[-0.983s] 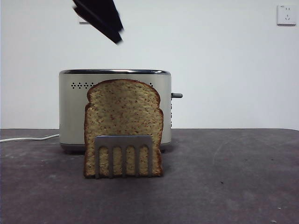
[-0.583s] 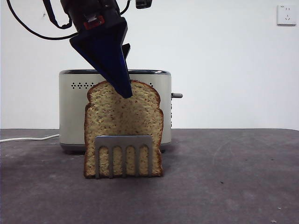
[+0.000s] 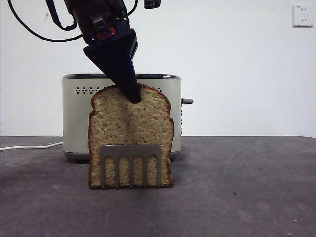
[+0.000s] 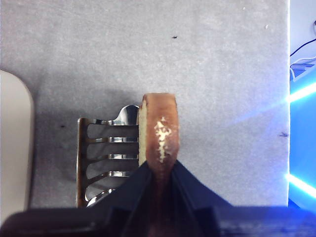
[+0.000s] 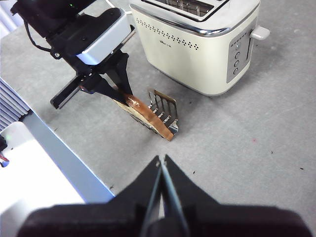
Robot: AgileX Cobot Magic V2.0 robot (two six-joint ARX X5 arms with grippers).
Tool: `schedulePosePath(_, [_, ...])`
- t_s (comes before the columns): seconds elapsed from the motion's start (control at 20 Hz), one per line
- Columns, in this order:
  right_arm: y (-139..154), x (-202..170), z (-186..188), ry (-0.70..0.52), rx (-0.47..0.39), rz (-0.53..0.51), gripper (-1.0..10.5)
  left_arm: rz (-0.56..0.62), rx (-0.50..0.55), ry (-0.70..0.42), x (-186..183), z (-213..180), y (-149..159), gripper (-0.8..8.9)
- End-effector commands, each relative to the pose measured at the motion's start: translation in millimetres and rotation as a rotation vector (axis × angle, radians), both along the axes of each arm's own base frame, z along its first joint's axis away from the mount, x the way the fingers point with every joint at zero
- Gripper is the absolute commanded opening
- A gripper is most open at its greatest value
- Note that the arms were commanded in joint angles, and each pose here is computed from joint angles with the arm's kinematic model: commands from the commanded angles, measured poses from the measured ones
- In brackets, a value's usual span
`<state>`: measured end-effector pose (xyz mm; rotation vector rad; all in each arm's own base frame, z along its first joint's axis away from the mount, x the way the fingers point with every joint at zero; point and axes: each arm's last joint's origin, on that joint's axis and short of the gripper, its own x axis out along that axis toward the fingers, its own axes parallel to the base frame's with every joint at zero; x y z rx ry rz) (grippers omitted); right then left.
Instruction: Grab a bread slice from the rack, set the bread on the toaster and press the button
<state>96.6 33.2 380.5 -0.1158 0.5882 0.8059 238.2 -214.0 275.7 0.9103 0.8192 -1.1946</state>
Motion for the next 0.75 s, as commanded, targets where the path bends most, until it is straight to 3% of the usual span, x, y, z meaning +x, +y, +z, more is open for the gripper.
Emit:
schedulePosePath(0.05, [0,0,0,-0.005,0.001,0.009,-0.1,-0.01,-0.018,-0.03,-1,10,0,-0.08])
schedulePosePath(0.45, [1,1,0,0.0,0.0,0.009,-0.1,0.016,-0.073,-0.166,-16,91,15,-0.08])
schedulePosePath(0.75, [2,7,-2,0.02,-0.004,0.009,-0.1,0.11,-0.056,-0.484,-26,171,33,-0.08])
